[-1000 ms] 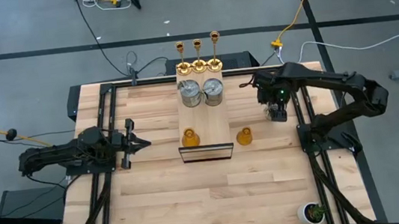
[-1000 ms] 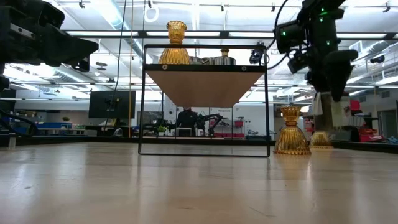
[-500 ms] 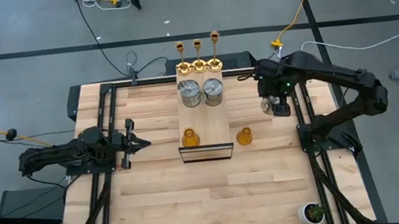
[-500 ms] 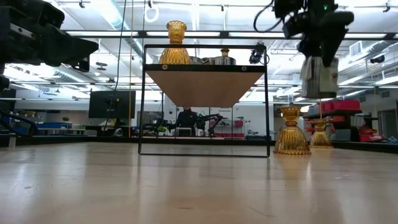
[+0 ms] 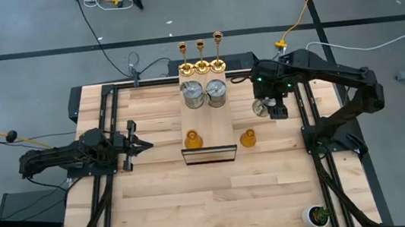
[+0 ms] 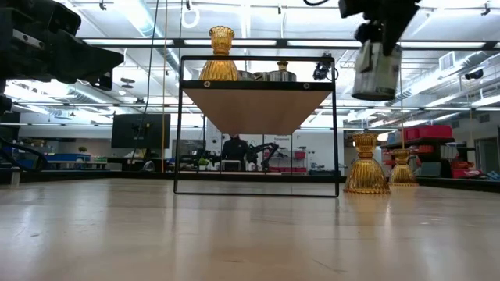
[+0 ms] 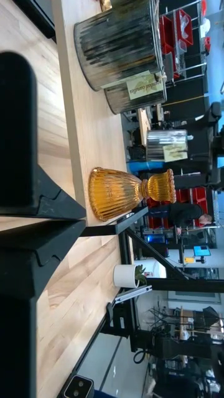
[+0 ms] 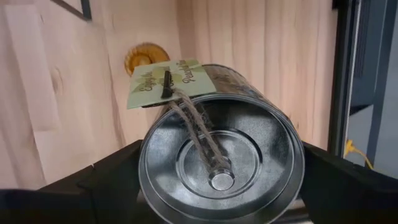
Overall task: Pick & Place candle stick holders
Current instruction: Put the scented candle can on the shelf
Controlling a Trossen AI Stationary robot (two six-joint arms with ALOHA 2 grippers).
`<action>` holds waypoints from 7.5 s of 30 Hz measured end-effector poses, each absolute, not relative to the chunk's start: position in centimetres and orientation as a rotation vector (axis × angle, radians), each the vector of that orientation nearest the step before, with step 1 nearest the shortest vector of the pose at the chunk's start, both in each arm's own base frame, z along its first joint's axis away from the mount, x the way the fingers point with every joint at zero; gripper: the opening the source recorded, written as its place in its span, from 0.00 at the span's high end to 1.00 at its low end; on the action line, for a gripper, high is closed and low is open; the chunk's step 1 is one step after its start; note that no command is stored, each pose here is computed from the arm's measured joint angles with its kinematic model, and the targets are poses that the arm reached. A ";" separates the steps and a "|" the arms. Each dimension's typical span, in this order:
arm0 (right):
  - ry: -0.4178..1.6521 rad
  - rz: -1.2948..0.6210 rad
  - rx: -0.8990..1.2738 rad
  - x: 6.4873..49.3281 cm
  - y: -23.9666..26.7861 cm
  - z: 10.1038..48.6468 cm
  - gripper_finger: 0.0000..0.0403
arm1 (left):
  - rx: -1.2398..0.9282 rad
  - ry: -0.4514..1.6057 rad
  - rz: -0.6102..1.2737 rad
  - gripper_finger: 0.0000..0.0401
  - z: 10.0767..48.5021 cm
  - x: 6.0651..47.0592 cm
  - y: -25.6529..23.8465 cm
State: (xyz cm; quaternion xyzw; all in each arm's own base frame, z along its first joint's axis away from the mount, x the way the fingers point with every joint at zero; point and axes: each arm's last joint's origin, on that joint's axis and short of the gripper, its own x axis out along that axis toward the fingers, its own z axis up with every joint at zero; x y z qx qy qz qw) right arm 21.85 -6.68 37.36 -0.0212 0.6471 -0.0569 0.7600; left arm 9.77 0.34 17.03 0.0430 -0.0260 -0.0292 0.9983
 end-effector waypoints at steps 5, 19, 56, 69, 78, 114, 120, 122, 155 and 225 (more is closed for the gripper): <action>1.398 -0.094 -0.072 23.9 -6.3 37.8 0.10 | 0.086 -0.052 -0.059 0.95 17.0 9.8 0.3; 1.371 0.000 -0.160 29.9 -4.6 38.1 0.10 | 0.086 -0.052 -0.059 0.95 17.0 9.8 0.3; 1.276 -0.007 -0.176 36.4 -3.3 35.2 0.09 | 0.086 -0.052 -0.059 0.95 17.0 9.8 0.3; 1.276 -0.028 -0.188 36.5 -3.4 35.1 0.01 | 0.086 -0.052 -0.059 0.95 17.0 9.8 0.3; 1.263 -0.028 -0.190 36.6 -3.4 35.1 0.01 | 0.086 -0.052 -0.059 0.95 17.0 9.8 0.3; 1.242 -0.073 -0.161 36.8 -3.5 35.2 0.01 | 0.086 -0.052 -0.059 0.95 17.0 9.8 0.3; 1.239 -0.074 -0.162 36.8 -3.5 35.3 0.01 | 0.086 -0.052 -0.059 0.95 17.0 9.8 0.3; 1.240 -0.080 -0.167 36.7 -3.5 35.3 0.01 | 0.086 -0.052 -0.059 0.95 17.0 9.8 0.3; 1.287 -0.114 -0.075 31.3 -1.6 38.4 0.20 | 0.086 -0.052 -0.059 0.95 17.0 9.8 0.3; 1.108 0.080 0.082 34.3 -0.9 34.5 0.99 | 0.086 -0.052 -0.059 0.95 17.0 9.8 0.3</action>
